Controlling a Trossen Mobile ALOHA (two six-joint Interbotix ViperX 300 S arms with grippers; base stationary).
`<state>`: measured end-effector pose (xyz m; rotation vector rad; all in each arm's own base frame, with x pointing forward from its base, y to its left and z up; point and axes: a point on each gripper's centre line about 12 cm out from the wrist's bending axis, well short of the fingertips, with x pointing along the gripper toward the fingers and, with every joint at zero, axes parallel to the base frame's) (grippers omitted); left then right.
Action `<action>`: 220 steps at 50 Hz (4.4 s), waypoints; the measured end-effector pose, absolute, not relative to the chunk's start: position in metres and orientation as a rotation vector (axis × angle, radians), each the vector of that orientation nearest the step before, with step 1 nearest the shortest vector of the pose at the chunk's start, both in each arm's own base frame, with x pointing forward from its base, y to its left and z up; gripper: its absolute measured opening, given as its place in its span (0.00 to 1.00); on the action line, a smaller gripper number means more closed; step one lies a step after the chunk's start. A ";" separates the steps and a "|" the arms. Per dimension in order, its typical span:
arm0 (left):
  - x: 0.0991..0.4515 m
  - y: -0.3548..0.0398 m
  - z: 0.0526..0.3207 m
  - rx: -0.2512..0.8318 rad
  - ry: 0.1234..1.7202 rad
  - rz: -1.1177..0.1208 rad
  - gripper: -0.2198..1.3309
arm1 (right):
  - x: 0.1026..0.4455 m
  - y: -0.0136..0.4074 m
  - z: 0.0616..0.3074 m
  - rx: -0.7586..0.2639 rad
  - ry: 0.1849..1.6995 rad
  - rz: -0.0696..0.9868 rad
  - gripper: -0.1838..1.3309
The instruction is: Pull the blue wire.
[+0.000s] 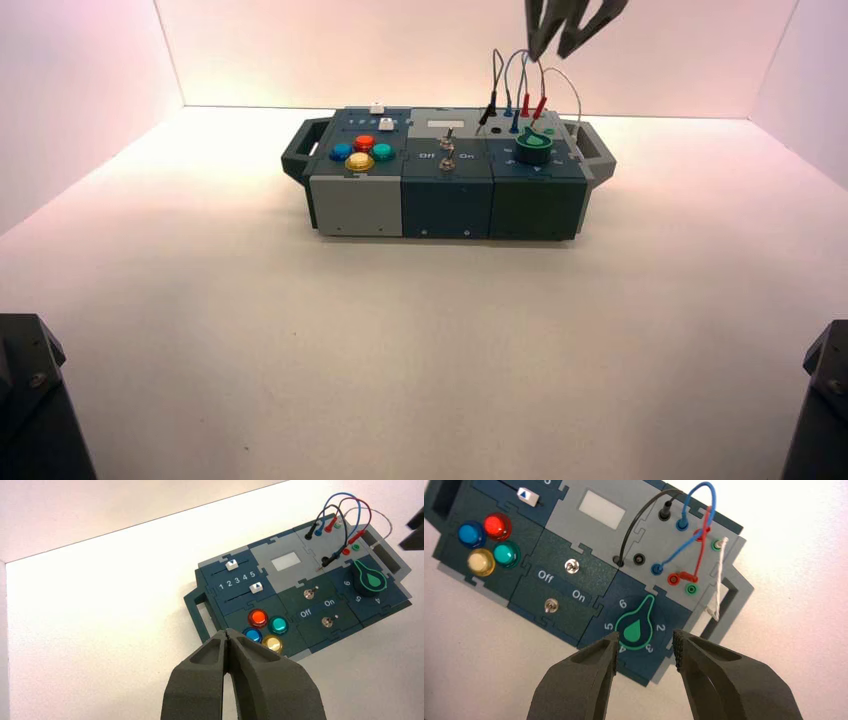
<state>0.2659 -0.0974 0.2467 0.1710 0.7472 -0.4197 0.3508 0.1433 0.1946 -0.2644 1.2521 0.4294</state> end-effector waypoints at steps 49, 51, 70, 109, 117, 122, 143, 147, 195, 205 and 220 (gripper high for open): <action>0.260 -0.117 0.250 0.257 0.795 -0.532 0.04 | 0.396 0.160 0.144 -0.289 1.332 0.414 0.79; 0.260 -0.117 0.250 0.257 0.795 -0.532 0.04 | 0.397 0.160 0.143 -0.295 1.333 0.413 0.79; 0.260 -0.117 0.250 0.257 0.795 -0.533 0.04 | 0.405 0.160 0.130 -0.319 1.358 0.400 0.79; 0.259 -0.118 0.250 0.256 0.792 -0.533 0.04 | 0.414 0.161 0.110 -0.340 1.384 0.394 0.57; 0.259 -0.117 0.251 0.255 0.791 -0.532 0.04 | 0.415 0.162 0.107 -0.344 1.386 0.396 0.39; 0.259 -0.118 0.250 0.257 0.792 -0.534 0.04 | 0.415 0.164 0.106 -0.348 1.384 0.399 0.36; 0.259 -0.118 0.251 0.259 0.790 -0.534 0.04 | 0.417 0.164 0.107 -0.364 1.386 0.397 0.17; 0.259 -0.118 0.250 0.257 0.792 -0.534 0.04 | 0.417 0.164 0.107 -0.371 1.390 0.396 0.17; 0.259 -0.118 0.251 0.257 0.790 -0.534 0.04 | 0.423 0.159 0.133 -0.401 1.449 0.381 0.17; 0.259 -0.117 0.251 0.258 0.789 -0.532 0.04 | 0.418 0.159 0.140 -0.409 1.473 0.385 0.17; 0.259 -0.118 0.252 0.257 0.786 -0.534 0.04 | 0.409 0.164 0.145 -0.357 1.522 0.413 0.58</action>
